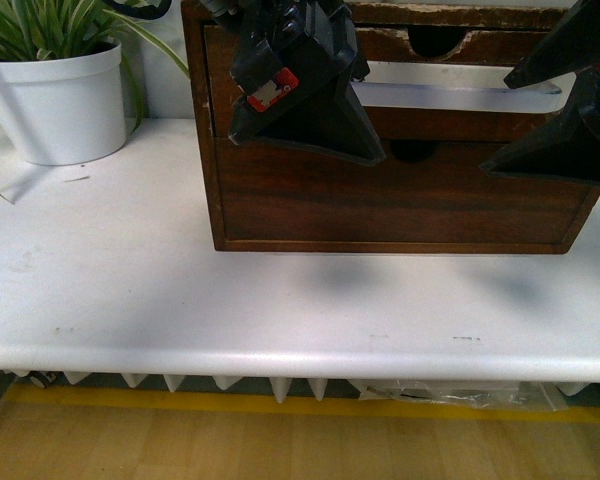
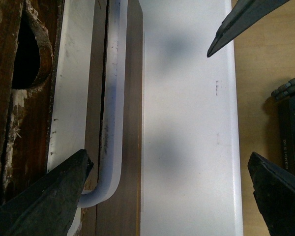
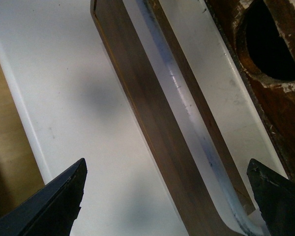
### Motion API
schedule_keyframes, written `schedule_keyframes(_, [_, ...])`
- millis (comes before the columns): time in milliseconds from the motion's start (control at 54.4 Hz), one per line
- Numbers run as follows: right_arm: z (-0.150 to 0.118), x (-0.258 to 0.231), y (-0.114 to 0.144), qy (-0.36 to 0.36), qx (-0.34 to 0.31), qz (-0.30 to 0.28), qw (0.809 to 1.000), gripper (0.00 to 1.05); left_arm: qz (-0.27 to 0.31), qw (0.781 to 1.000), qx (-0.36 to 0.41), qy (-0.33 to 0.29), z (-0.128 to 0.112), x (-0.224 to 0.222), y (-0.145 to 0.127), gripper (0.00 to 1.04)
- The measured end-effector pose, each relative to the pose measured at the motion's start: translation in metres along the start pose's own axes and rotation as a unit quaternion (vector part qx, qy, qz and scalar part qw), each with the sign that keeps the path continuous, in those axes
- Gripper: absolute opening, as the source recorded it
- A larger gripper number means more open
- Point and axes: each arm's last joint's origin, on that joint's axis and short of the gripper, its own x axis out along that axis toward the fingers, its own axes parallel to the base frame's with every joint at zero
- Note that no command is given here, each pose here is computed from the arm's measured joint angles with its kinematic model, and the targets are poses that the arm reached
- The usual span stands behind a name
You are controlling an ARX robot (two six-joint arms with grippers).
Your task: Open drawer
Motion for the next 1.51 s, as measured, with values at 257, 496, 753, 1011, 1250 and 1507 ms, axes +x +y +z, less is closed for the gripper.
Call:
schedule_keyframes(257, [0.001,0.005,-0.002,-0.003,0.006,0.011,1.0,0.96,-0.004,1.0,0.004,0.01,0.002,0.003,0.002,0.98])
schedule_keyframes(496, [-0.003,0.004,-0.006,-0.02,0.031,0.023,0.999,0.96,-0.019,1.0,0.006,0.008,0.008,0.004,0.002,0.98])
schedule_keyframes(753, [-0.012,-0.001,-0.011,-0.02,0.047,0.018,0.999,0.96,-0.02,0.999,0.02,0.016,0.014,0.011,0.0,0.98])
schedule_keyframes(1011, [-0.013,-0.001,-0.012,-0.021,0.046,0.018,0.999,0.96,-0.03,0.999,0.03,-0.006,0.023,0.016,-0.002,0.98])
schedule_keyframes(1250, [-0.011,0.001,-0.011,-0.025,0.042,0.022,0.999,0.96,-0.03,0.998,0.05,0.0,0.027,0.023,-0.004,0.98])
schedule_keyframes(1507, [-0.008,0.004,-0.009,-0.02,0.032,0.023,0.999,0.96,-0.015,0.989,0.125,0.075,0.017,0.027,-0.005,0.98])
